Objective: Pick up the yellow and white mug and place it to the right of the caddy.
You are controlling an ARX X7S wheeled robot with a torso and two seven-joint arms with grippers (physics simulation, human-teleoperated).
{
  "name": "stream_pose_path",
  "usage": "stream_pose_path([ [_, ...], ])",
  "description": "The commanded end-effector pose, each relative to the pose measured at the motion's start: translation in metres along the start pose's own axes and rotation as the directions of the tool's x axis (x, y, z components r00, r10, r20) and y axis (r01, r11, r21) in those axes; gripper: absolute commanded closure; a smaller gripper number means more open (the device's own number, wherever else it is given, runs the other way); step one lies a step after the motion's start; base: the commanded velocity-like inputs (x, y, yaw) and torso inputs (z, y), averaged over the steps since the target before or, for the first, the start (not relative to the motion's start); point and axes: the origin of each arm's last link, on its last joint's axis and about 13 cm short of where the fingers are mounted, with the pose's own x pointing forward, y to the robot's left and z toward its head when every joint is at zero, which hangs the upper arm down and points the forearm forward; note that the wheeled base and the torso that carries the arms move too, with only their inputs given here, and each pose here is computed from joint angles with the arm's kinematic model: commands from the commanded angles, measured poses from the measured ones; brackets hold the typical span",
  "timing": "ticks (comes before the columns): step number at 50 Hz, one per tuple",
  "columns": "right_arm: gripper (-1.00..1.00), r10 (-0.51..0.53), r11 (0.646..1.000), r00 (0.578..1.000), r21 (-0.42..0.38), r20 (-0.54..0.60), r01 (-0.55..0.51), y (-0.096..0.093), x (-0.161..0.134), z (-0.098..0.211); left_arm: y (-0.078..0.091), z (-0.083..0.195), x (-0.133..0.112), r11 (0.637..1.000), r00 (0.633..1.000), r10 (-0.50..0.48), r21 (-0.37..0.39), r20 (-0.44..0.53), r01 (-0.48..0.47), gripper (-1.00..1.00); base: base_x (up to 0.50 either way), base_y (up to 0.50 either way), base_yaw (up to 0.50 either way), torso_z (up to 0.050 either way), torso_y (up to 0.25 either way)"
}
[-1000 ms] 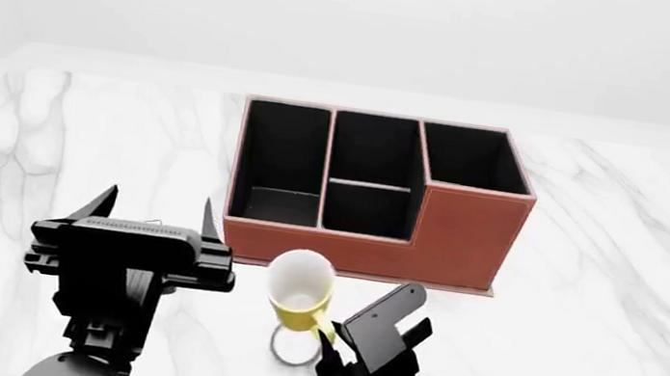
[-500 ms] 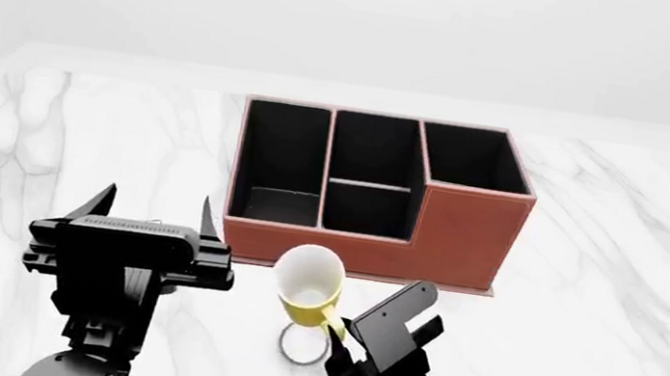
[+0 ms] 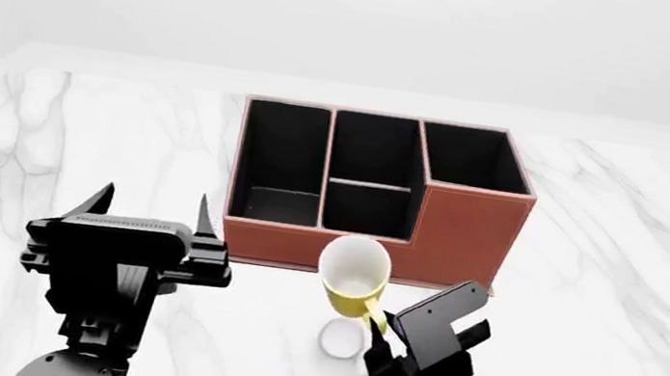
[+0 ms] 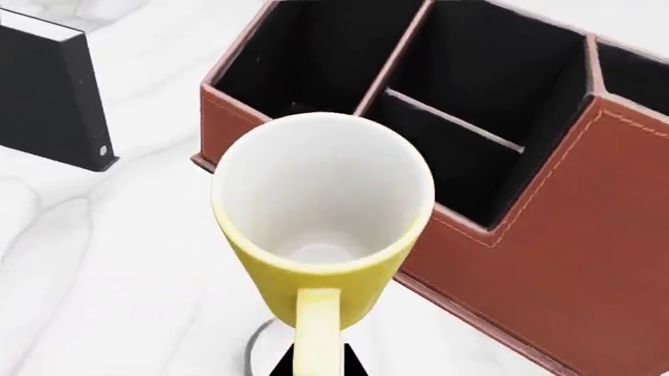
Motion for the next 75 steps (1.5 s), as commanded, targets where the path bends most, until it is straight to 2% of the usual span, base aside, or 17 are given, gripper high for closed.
stream_pose_path([
  [1,1.0,-0.047,0.998,0.999,0.048,-0.005,0.047,-0.004,-0.001,-0.002,-0.001,-0.002,0.001,1.0,1.0,-0.013,0.002,0.0,0.013,-1.0,0.0,0.0,0.0,0.0,0.0],
  [27,1.0,-0.24,0.965,0.969,0.095,-0.058,0.245,-0.023,-0.036,-0.015,-0.002,-0.002,0.001,1.0,1.0,-0.012,-0.001,0.002,0.012,-1.0,0.0,0.0,0.0,0.0,0.001],
  [44,1.0,-0.379,0.905,0.916,0.155,-0.129,0.396,-0.037,-0.049,-0.022,-0.002,0.0,0.001,1.0,1.0,-0.012,-0.002,0.003,0.012,-1.0,0.0,0.0,0.0,0.0,0.001],
  [60,1.0,-0.48,0.832,0.861,0.223,-0.17,0.508,-0.051,-0.042,-0.016,-0.002,0.0,0.002,1.0,1.0,-0.01,-0.006,0.001,0.01,-1.0,0.0,0.0,0.0,0.0,0.001],
  [75,1.0,-0.511,0.805,0.833,0.222,-0.211,0.55,-0.066,-0.028,-0.009,-0.001,-0.001,0.002,1.0,1.0,-0.007,-0.008,-0.001,0.007,-1.0,0.0,0.0,0.0,0.0,0.001],
])
